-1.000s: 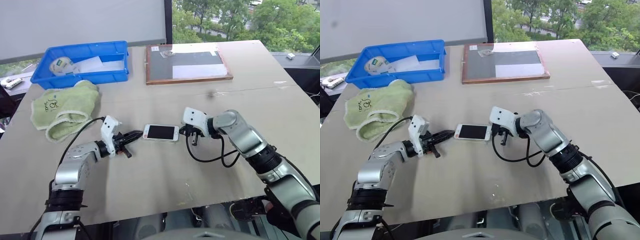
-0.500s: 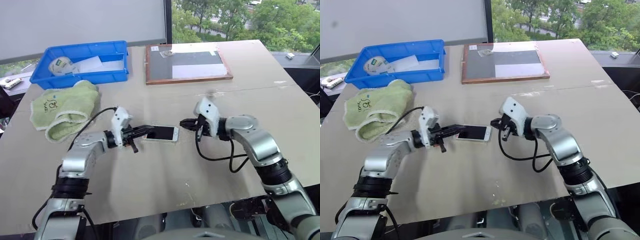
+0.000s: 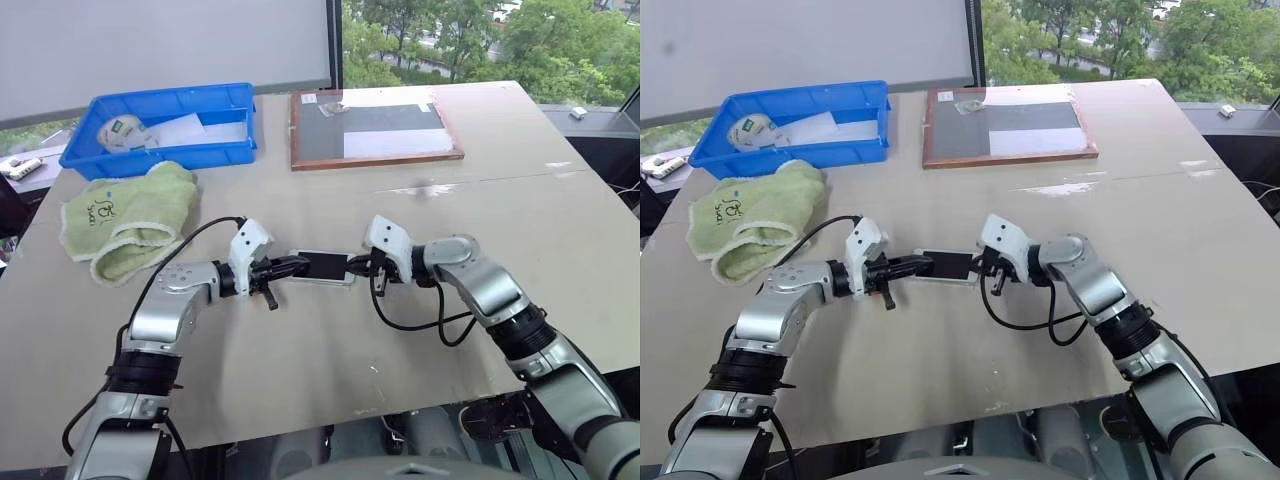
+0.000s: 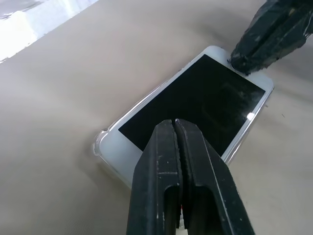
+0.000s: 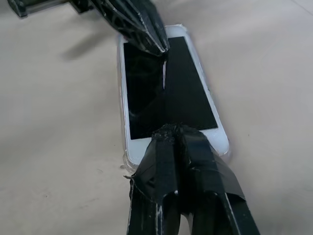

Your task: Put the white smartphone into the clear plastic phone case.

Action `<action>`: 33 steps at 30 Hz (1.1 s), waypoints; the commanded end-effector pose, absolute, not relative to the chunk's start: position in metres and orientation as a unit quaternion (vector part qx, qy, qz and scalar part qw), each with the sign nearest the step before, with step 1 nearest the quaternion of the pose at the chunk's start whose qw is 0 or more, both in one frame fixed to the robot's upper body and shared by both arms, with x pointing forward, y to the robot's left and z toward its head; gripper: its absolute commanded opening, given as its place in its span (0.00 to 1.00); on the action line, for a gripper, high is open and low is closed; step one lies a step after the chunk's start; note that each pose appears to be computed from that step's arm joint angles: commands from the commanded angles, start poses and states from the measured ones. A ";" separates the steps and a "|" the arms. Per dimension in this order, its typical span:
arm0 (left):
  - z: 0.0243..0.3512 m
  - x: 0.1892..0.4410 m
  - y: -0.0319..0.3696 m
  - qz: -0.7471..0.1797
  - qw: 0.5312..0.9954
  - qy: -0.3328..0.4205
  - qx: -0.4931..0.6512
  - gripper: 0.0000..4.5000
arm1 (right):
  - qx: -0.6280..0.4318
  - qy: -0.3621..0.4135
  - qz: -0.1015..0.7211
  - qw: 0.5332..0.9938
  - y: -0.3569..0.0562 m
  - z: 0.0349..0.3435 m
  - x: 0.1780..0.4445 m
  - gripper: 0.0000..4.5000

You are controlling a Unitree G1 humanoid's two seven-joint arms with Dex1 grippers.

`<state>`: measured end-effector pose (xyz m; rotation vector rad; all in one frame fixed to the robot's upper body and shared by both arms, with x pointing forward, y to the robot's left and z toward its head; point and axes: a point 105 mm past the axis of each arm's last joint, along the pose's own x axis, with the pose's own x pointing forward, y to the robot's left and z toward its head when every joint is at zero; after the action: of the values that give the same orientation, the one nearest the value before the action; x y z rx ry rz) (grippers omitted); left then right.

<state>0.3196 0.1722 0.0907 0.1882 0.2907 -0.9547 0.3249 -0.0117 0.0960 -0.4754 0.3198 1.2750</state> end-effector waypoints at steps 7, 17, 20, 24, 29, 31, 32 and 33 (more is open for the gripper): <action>0.086 0.315 0.175 -0.439 0.881 0.148 0.091 0.02 | -0.229 0.336 0.569 0.714 -0.038 0.005 0.309 0.00; 0.084 0.316 0.174 -0.432 0.885 0.152 0.090 0.02 | -0.210 0.411 0.540 0.704 -0.049 -0.035 0.302 0.00; 0.085 0.316 0.174 -0.430 0.886 0.151 0.088 0.02 | -0.197 0.381 0.542 0.722 -0.044 -0.028 0.307 0.00; 0.086 0.315 0.172 -0.428 0.887 0.151 0.086 0.02 | -0.173 0.295 0.550 0.761 -0.035 -0.001 0.319 0.00; 0.091 0.316 0.167 -0.424 0.892 0.140 0.072 0.02 | -0.129 0.172 0.533 0.819 -0.034 0.050 0.329 0.00; 0.096 0.317 0.165 -0.422 0.895 0.129 0.063 0.02 | -0.090 0.106 0.522 0.841 -0.036 0.078 0.331 0.00; 0.099 0.317 0.164 -0.423 0.896 0.120 0.057 0.02 | -0.077 0.072 0.512 0.853 -0.040 0.091 0.331 0.00; 0.104 0.316 0.162 -0.427 0.896 0.110 0.051 0.02 | -0.071 0.056 0.506 0.858 -0.045 0.101 0.329 0.00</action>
<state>0.3151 0.1638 0.0836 0.1121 0.3077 -0.8781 0.3242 -0.0326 0.0764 -0.1659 0.2141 1.1192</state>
